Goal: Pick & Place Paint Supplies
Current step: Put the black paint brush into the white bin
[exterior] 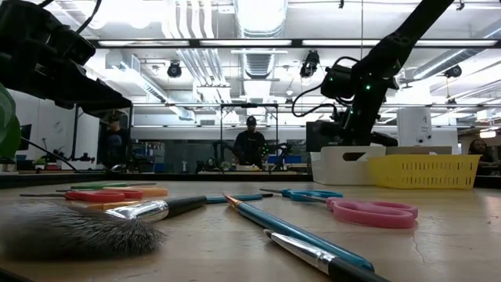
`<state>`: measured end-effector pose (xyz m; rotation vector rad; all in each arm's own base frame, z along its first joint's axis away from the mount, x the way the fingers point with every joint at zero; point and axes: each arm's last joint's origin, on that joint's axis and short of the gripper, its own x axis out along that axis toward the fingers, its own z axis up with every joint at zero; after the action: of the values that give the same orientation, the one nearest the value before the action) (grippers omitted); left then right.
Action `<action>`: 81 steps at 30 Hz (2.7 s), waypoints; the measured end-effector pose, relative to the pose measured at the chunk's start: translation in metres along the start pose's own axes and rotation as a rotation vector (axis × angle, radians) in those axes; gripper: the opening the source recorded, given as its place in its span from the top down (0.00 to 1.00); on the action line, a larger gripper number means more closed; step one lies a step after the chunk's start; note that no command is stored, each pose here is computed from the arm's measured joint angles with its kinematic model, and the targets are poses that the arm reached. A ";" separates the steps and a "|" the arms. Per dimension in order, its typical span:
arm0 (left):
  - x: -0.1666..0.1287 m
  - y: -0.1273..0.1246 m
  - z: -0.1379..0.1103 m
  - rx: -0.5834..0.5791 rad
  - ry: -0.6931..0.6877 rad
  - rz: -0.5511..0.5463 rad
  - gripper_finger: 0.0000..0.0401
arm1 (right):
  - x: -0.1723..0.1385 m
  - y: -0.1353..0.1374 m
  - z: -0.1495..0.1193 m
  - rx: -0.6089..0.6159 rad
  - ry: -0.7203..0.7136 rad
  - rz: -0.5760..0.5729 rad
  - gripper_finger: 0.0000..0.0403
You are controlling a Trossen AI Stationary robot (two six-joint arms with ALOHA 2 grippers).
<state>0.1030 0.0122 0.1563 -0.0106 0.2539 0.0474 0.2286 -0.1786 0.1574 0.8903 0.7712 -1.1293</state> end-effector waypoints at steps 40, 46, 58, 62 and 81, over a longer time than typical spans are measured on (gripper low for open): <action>0.000 0.000 0.000 0.000 0.000 0.000 0.58 | -0.001 0.000 0.000 -0.042 0.000 0.004 0.97; 0.000 0.000 0.000 0.000 0.000 0.000 0.58 | -0.001 0.000 0.000 -0.038 0.001 0.004 0.85; 0.000 0.000 0.000 0.000 0.000 0.000 0.58 | -0.001 0.000 0.000 -0.017 0.007 0.006 0.70; 0.000 0.000 0.000 0.000 0.000 0.000 0.58 | -0.011 0.003 0.004 -0.010 -0.006 0.048 0.70; 0.000 0.000 0.000 0.000 0.000 0.000 0.58 | -0.117 0.033 0.019 -0.585 -0.323 0.453 0.70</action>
<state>0.1031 0.0121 0.1563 -0.0106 0.2538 0.0471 0.2317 -0.1406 0.2740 0.3448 0.5465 -0.5716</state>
